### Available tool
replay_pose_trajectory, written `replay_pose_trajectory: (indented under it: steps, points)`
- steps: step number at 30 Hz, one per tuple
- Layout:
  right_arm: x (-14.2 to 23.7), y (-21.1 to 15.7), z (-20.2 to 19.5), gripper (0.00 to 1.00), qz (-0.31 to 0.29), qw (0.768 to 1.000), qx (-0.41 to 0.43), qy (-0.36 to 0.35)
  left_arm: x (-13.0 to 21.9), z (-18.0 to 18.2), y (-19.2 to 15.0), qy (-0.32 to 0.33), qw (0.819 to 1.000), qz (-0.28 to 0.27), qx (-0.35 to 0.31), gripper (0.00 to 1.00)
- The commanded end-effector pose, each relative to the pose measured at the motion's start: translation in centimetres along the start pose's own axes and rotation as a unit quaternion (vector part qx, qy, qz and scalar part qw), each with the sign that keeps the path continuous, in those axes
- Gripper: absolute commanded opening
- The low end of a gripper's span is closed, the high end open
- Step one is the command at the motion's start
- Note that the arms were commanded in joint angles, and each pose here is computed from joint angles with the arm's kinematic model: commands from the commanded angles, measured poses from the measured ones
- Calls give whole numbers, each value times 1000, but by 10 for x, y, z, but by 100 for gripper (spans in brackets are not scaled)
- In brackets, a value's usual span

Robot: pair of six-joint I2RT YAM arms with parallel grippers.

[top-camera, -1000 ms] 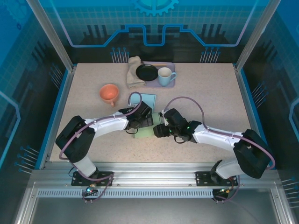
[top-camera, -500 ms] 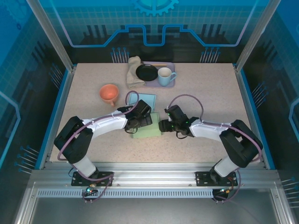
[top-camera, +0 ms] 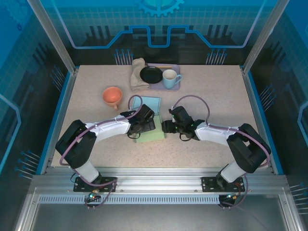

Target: Fold the paper box

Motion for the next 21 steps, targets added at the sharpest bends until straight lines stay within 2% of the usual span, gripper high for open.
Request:
replay_pose_trajectory:
  steps: [1,9,13,18,21]
  points:
    - [3,11,11,61,-7,1000,-4,19,-3,6,-8,-4,1000,3,-21,99]
    - [-26,17,19,59,15,999,-6,33,-1,8,-11,-34,998,0,-46,98]
    - [-39,14,20,55,28,999,-12,35,4,8,-10,-42,998,-5,-47,98]
    - [-44,3,17,47,28,999,-26,27,15,12,-6,-16,1000,-7,-10,99]
    - [-49,-11,12,46,45,998,-31,16,22,15,-5,3,1000,-1,24,99]
Point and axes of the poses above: each hand's point on the last joint's axis, 136 mm out from that joint toward the fingers, its own x axis back along the fingers, its own z axis along the line the jaws close on, y = z × x, the point moved 9 cm from there along x, back along the fingers, and after that the axes turned 3 degrees about x, right-handed, at the moved point
